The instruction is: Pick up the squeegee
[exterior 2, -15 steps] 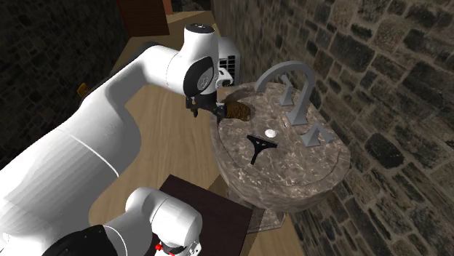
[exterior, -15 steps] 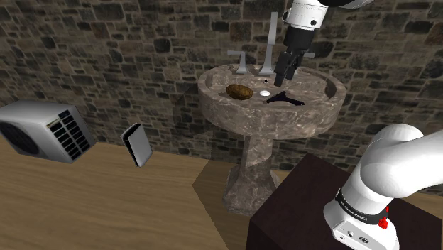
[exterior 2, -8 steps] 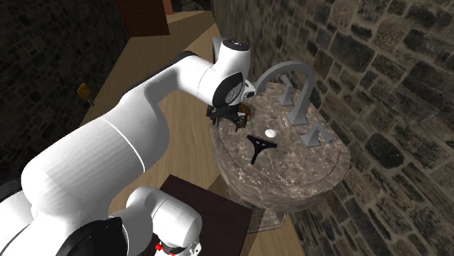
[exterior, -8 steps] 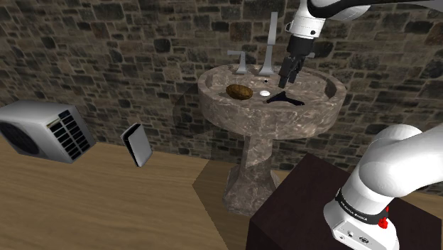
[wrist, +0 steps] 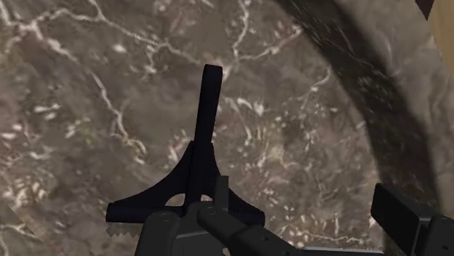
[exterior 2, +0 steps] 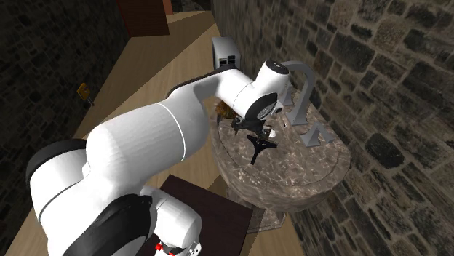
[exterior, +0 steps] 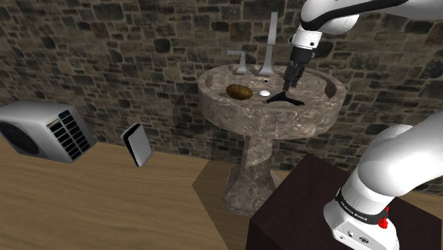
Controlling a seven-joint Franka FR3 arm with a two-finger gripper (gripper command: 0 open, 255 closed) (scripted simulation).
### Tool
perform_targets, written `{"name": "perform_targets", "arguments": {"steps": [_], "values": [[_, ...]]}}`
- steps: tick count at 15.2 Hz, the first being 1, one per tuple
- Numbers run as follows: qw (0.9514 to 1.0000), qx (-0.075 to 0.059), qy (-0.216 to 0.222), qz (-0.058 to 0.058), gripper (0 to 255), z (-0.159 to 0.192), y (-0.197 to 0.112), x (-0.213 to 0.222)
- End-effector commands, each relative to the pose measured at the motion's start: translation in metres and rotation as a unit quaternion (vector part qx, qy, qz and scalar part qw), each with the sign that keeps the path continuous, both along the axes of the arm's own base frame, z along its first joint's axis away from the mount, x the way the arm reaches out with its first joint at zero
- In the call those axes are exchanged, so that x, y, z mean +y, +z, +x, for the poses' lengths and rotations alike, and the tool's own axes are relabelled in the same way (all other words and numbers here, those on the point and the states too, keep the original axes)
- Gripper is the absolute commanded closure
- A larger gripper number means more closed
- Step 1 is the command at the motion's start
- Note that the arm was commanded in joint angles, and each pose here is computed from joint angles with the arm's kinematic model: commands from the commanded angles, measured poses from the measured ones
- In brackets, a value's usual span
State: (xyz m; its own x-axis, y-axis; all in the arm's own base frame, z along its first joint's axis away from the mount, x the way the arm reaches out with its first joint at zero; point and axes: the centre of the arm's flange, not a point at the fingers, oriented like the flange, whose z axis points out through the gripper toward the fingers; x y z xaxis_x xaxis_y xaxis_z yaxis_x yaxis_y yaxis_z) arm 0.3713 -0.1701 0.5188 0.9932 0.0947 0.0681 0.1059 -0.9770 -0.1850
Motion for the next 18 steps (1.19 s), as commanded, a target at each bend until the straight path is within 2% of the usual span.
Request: {"name": "perform_targets", "arguments": {"steps": [1,4,12,14,15,18], "values": [[1.0,0.004,0.001,0.007,0,0.009,-0.015,-0.026],[0.9998,0.011,0.001,0.017,0,0.02,-0.037,-0.061],[0.9998,0.011,0.001,0.017,0,0.02,-0.077,-0.062],[0.9998,0.011,0.001,0.017,0,0.02,-0.077,-0.062],[0.9998,0.011,0.001,0.017,255,0.02,-0.077,-0.061],[0.9998,0.011,0.001,0.017,255,0.02,-0.077,-0.062]]}}
